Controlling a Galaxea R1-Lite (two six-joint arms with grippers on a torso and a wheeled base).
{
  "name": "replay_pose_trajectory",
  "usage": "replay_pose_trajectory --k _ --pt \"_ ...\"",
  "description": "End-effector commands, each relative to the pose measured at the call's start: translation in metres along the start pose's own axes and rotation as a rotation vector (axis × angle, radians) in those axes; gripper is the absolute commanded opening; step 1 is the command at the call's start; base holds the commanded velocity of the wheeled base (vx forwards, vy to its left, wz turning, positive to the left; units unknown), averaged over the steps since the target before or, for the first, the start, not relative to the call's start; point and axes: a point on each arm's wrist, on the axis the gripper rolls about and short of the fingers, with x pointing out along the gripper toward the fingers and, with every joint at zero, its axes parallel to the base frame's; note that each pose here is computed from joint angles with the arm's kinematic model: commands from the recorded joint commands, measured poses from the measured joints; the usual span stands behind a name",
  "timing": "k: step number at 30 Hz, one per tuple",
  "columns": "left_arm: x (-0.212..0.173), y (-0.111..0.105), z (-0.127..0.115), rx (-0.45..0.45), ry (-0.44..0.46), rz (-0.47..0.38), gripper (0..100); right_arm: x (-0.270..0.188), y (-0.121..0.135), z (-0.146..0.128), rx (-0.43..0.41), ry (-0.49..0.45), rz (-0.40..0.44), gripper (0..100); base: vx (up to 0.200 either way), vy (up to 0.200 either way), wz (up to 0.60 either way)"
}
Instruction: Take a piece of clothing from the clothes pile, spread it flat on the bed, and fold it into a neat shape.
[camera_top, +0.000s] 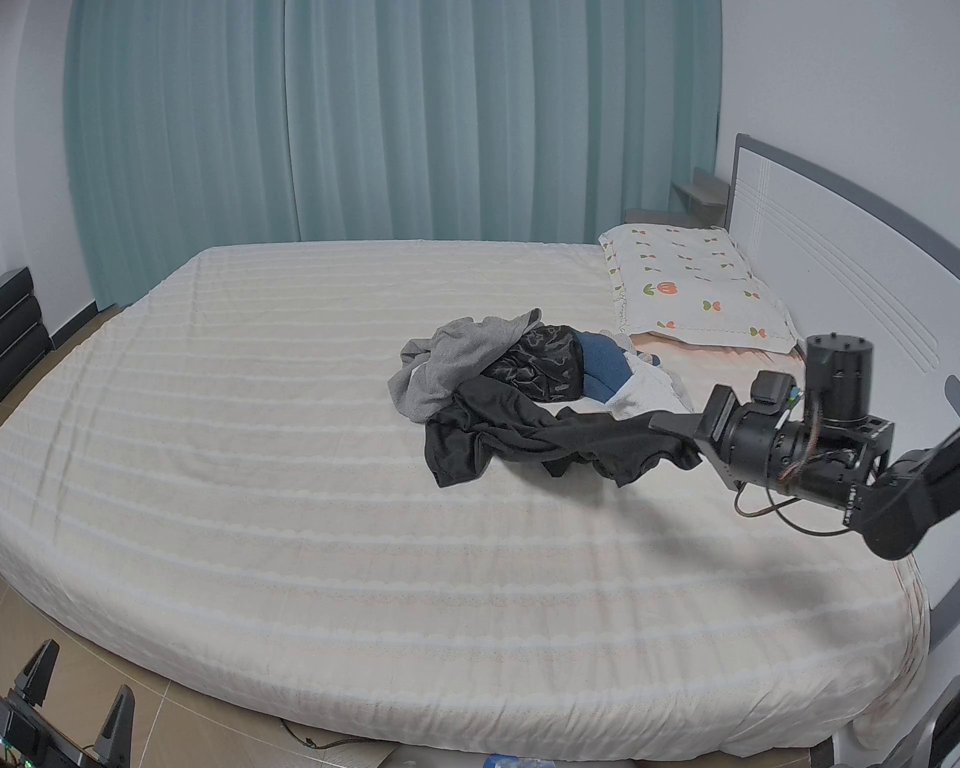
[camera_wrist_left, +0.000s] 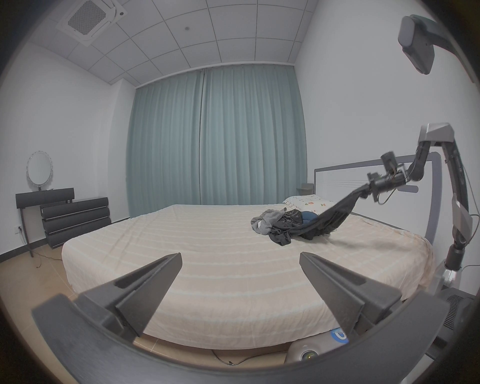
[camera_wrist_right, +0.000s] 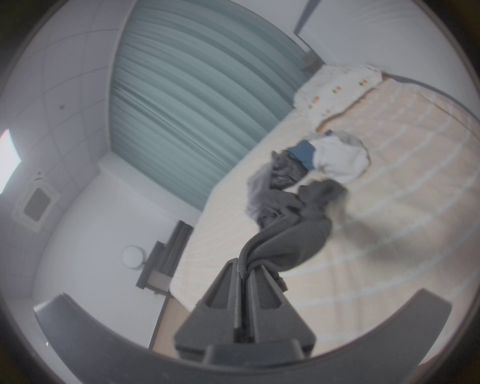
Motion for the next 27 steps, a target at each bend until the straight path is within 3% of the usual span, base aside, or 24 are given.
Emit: replay_pose_trajectory --k 1,3,5,7,8,11,12,13,16,18,21,27 --pt "0.0 0.0 -0.004 0.015 -0.003 -0.005 100 -0.066 0.057 0.012 -0.072 -0.11 0.224 0 0.0 0.0 0.0" --pt "-0.005 0.0 0.016 0.008 -0.112 -0.012 100 -0.08 0.074 0.022 -0.089 -0.151 0.286 0 0.0 0.0 0.0" --pt "-0.013 0.0 0.065 -0.049 -0.237 -0.037 100 -0.083 0.082 0.026 -0.097 -0.167 0.313 0 0.0 0.0 0.0" --pt "-0.005 0.001 0.094 -0.104 -0.202 -0.047 100 -0.086 0.088 0.033 -0.103 -0.195 0.335 0 0.0 0.0 0.0" --pt "-0.005 0.001 0.094 -0.104 -0.202 -0.047 100 -0.086 0.088 0.033 -0.103 -0.195 0.335 0 0.0 0.0 0.0" --pt "0.026 0.002 0.095 -0.065 -0.014 -0.07 100 -0.092 0.096 0.033 -0.111 -0.201 0.364 0 0.0 0.0 0.0" --pt "0.028 0.002 0.095 -0.063 -0.004 -0.073 100 -0.092 0.096 0.033 -0.111 -0.2 0.365 0 0.0 0.0 0.0" --pt "0.05 0.002 0.09 -0.05 0.123 -0.133 100 -0.09 0.099 0.029 -0.116 -0.184 0.376 0 0.0 0.0 0.0" --pt "0.07 0.0 0.087 -0.044 0.24 -0.217 100 -0.089 0.098 0.028 -0.123 -0.183 0.372 0 0.0 0.0 0.0" --pt "0.094 -0.004 0.081 -0.044 0.368 -0.307 100 -0.089 0.098 0.028 -0.124 -0.181 0.371 0 0.0 0.0 0.0" --pt "0.123 -0.012 0.072 -0.029 0.485 -0.384 100 -0.09 0.099 0.029 -0.126 -0.186 0.377 0 0.0 0.0 0.0" --pt "0.171 -0.034 0.049 -0.019 0.612 -0.478 100 -0.086 0.096 0.026 -0.134 -0.174 0.362 0 0.0 0.0 0.0"
